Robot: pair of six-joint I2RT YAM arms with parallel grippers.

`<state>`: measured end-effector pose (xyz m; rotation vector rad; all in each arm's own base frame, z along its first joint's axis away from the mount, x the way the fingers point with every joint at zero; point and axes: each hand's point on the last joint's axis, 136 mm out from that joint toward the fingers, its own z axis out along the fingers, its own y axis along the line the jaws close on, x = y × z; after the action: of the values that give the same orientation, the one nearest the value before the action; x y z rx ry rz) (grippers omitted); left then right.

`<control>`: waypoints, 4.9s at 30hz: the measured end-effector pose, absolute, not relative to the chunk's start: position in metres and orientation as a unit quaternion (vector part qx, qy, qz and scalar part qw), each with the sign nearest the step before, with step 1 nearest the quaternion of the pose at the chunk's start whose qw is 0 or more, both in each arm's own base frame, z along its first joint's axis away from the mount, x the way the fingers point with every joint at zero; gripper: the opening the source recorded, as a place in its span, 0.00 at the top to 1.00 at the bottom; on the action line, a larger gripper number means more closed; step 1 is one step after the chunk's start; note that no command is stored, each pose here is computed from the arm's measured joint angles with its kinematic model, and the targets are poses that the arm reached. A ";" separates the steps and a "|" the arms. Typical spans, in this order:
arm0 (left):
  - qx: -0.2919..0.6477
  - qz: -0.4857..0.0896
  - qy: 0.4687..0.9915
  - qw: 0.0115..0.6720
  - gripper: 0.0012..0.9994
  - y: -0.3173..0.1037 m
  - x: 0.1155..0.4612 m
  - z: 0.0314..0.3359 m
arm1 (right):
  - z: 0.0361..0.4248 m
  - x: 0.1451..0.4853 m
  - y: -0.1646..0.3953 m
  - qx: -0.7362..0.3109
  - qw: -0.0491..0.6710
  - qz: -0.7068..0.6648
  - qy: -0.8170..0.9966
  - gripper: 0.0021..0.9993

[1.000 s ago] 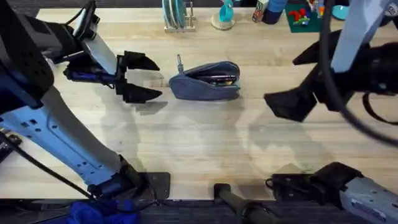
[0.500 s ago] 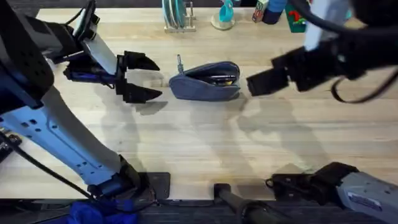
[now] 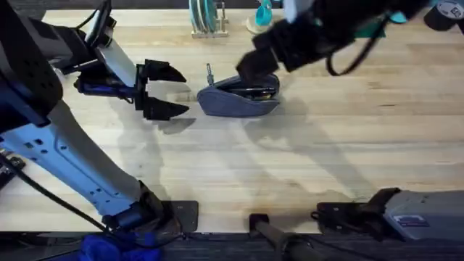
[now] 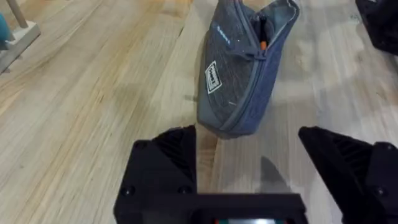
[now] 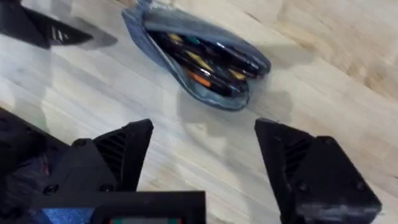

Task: Unzip the bag, pick up the pens from the table one at a time and place them inside, then zip the bag closed.

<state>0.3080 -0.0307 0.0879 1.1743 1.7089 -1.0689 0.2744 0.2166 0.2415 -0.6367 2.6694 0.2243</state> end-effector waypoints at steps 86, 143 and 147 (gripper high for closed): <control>0.463 -0.421 0.673 0.394 0.00 -0.031 0.308 0.088 | 0.177 0.345 0.336 -0.245 0.206 0.116 0.940 0.00; 0.463 -0.421 0.673 0.394 0.00 -0.031 0.308 0.088 | 0.121 0.344 0.347 -0.222 0.148 0.109 0.958 0.09; 0.463 -0.421 0.673 0.394 0.00 -0.031 0.308 0.088 | 0.121 0.340 0.352 -0.228 0.147 0.110 0.956 0.12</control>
<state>0.3081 -0.0307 0.0880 1.1739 1.7087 -1.0689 0.3398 0.3520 0.1209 -0.6558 2.7512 0.3168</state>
